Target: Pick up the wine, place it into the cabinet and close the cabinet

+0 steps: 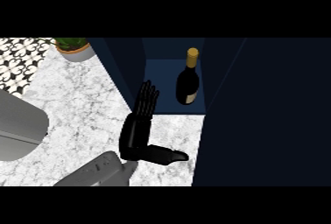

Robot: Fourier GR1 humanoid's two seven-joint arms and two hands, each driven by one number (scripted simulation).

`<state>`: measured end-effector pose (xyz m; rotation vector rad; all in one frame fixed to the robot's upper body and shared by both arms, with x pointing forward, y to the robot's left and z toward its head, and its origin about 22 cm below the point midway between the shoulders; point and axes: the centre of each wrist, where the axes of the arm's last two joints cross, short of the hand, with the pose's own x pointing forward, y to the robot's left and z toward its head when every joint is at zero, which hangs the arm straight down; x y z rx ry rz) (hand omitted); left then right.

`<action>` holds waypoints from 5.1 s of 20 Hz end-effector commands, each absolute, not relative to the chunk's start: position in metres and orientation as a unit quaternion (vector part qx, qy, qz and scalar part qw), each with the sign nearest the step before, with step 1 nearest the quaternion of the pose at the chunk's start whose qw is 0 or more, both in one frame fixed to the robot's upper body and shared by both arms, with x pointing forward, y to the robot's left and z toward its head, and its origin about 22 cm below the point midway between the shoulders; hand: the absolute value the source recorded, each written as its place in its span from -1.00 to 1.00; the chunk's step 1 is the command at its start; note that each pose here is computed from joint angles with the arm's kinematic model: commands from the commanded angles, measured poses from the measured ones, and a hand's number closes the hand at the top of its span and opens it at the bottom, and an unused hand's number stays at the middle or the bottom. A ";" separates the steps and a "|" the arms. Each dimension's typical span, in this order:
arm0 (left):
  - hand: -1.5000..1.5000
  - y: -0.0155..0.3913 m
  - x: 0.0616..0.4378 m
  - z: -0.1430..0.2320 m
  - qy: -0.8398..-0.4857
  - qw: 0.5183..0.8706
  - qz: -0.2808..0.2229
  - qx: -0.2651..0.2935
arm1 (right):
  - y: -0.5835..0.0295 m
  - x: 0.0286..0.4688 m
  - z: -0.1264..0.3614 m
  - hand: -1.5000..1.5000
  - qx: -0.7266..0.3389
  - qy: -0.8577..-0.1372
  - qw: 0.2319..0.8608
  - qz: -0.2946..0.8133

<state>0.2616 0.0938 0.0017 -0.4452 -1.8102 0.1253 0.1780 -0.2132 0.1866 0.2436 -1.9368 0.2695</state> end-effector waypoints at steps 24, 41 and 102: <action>-1.00 0.278 0.159 0.044 -0.792 0.572 0.040 -0.207 | -0.147 0.118 0.199 1.00 0.304 -0.734 0.524 0.308; -1.00 0.377 0.144 0.051 -0.798 0.573 0.083 -0.167 | -0.046 0.112 0.194 1.00 0.300 -0.728 0.516 0.337; -1.00 0.469 0.126 0.082 -0.804 0.570 0.061 -0.156 | -0.038 0.431 0.187 1.00 0.398 -0.542 0.630 0.389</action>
